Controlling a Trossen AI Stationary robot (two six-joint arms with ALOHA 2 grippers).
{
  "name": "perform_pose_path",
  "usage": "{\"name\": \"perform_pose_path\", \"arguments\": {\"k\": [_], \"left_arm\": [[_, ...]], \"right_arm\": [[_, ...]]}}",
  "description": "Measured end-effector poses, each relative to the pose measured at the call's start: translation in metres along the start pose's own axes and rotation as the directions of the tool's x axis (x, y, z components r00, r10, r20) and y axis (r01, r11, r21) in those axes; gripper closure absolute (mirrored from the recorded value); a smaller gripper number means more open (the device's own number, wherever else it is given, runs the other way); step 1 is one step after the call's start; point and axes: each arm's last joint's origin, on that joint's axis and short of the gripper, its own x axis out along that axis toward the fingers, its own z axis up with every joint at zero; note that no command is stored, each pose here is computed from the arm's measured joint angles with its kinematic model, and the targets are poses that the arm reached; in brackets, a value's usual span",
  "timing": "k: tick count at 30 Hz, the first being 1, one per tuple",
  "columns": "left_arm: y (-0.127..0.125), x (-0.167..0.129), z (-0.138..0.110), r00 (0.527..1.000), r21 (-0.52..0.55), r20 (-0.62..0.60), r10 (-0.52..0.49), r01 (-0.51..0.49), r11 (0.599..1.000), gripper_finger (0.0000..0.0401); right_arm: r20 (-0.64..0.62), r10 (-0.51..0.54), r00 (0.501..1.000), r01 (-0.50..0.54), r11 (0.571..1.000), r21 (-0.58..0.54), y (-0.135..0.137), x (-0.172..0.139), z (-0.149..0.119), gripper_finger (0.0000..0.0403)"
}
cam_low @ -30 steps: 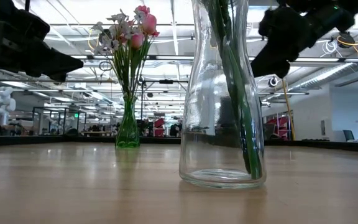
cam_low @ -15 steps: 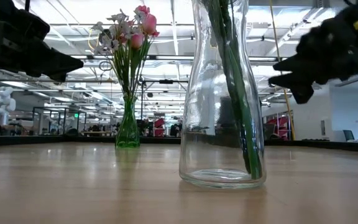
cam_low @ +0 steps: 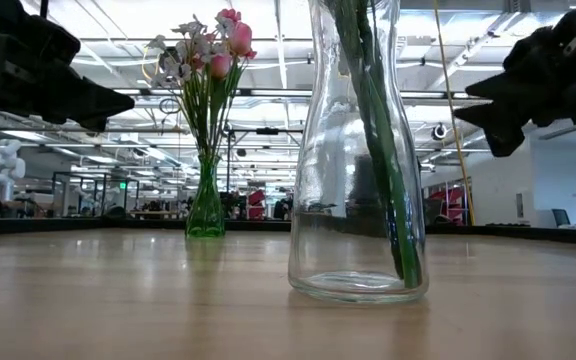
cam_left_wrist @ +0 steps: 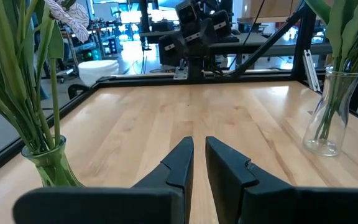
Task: Sort flowers into vase by color
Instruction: Return to Home Position
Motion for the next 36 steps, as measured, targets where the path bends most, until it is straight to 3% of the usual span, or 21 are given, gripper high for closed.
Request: {"name": "perform_pose_path", "arguments": {"k": [11, 19, 36], "left_arm": [[0.000, 0.000, 0.000, 1.000, 0.000, 0.000, 0.000, 0.000, 1.000, 0.0352], [0.000, 0.000, 0.000, 1.000, 0.000, -0.001, 0.000, 0.000, 1.000, 0.0352], [0.000, 0.000, 0.000, 1.000, 0.000, -0.001, 0.000, 0.000, 1.000, 0.0352]], "right_arm": [[0.078, 0.029, 0.997, -0.024, 0.998, -0.061, 0.001, -0.019, 0.005, 0.0222], [0.018, 0.036, 0.999, -0.035, 0.997, -0.065, 0.000, -0.016, 0.000, 0.0222], [0.015, 0.037, 0.999, -0.036, 0.998, -0.042, 0.000, -0.016, 0.000, 0.0222]]}}
